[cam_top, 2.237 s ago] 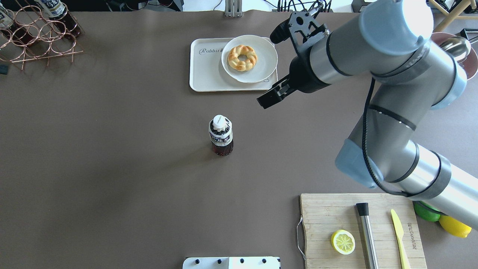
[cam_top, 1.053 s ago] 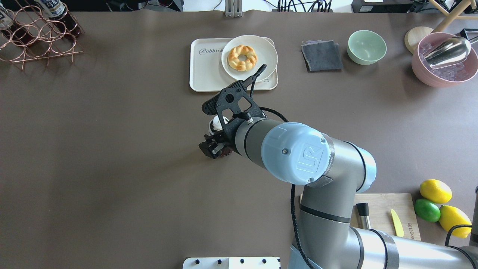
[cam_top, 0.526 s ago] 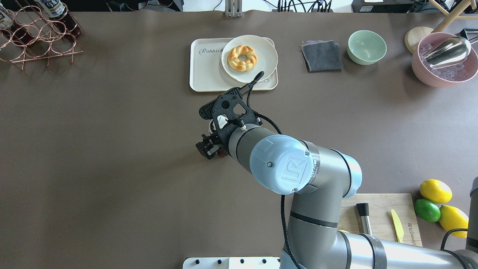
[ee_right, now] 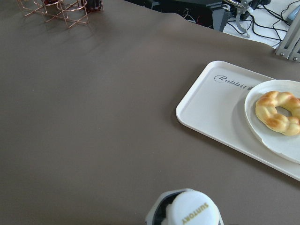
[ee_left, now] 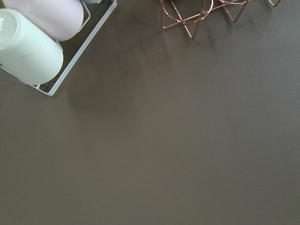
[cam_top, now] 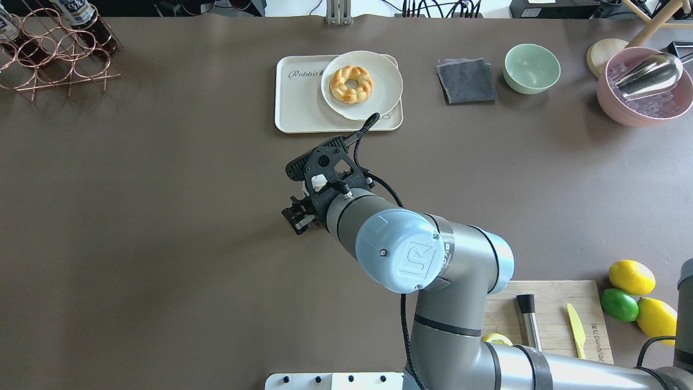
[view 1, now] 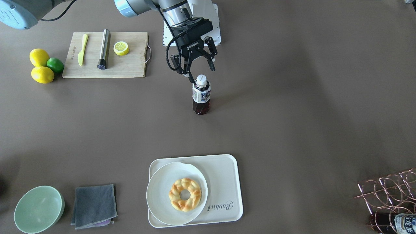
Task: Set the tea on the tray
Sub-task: 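Close the right gripper around the tea bottle cap, then lift the bottle with the right gripper and carry it onto the tray, then lower the bottle beside the plate and open the right gripper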
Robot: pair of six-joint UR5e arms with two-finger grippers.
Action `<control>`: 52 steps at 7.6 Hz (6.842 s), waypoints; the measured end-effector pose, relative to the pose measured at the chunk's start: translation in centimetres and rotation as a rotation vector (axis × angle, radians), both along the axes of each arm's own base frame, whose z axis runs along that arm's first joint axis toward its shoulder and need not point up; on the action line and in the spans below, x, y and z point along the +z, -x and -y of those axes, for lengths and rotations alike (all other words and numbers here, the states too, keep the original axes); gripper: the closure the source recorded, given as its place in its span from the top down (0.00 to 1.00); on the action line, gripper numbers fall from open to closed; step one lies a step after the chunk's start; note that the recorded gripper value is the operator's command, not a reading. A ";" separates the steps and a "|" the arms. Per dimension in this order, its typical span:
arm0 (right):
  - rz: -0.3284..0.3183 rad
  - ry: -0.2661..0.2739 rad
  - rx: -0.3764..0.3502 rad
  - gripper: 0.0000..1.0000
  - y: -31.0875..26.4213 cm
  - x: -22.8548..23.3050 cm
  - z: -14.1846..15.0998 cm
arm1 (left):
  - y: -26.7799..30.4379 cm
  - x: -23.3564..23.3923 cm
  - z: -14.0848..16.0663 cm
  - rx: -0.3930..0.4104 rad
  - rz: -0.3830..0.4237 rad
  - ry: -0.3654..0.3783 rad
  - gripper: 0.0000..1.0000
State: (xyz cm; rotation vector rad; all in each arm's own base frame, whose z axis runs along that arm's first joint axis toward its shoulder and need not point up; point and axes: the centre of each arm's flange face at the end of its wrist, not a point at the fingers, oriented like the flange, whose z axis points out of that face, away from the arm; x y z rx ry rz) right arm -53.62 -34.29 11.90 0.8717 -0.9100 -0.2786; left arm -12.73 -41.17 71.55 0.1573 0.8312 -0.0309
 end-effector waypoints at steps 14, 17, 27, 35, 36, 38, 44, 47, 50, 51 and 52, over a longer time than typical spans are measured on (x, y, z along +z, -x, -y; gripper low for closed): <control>0.005 0.001 0.061 0.45 0.0 -0.5 1.5 | 0.0 0.7 -1.7 -0.003 0.004 -0.025 0.99; 0.006 0.002 0.062 0.00 -0.1 -0.5 1.6 | 0.0 0.6 -1.6 -0.004 0.005 -0.028 0.99; 0.010 0.048 0.105 0.00 -0.7 -5.3 11.7 | -2.7 -5.3 3.9 0.067 0.033 0.153 0.99; -0.017 0.144 0.166 0.00 5.3 -9.6 27.6 | -3.2 -6.2 4.1 0.084 0.040 0.157 0.99; -0.020 0.152 0.169 0.00 5.4 -9.5 29.2 | -3.2 -6.4 4.2 0.083 0.041 0.153 0.99; -0.008 0.152 0.168 0.00 5.6 -8.7 31.0 | -3.2 -6.6 4.2 0.082 0.042 0.150 0.99; 0.003 0.152 0.161 0.95 5.2 -8.1 31.8 | -3.2 -7.0 4.6 0.081 0.041 0.143 0.99; 0.009 0.152 0.157 0.99 5.1 -8.3 31.7 | -3.2 -6.9 4.5 0.081 0.041 0.146 0.99; 0.065 0.185 0.086 1.00 1.7 -10.1 32.7 | -3.2 -6.9 4.5 0.078 0.038 0.149 0.99; 0.068 0.224 0.050 1.00 -0.7 -10.2 33.0 | -3.2 -7.0 4.5 0.076 0.035 0.152 0.99; 0.051 0.273 0.027 1.00 -4.0 -9.3 32.8 | -3.1 -7.4 4.4 0.073 0.035 0.147 0.99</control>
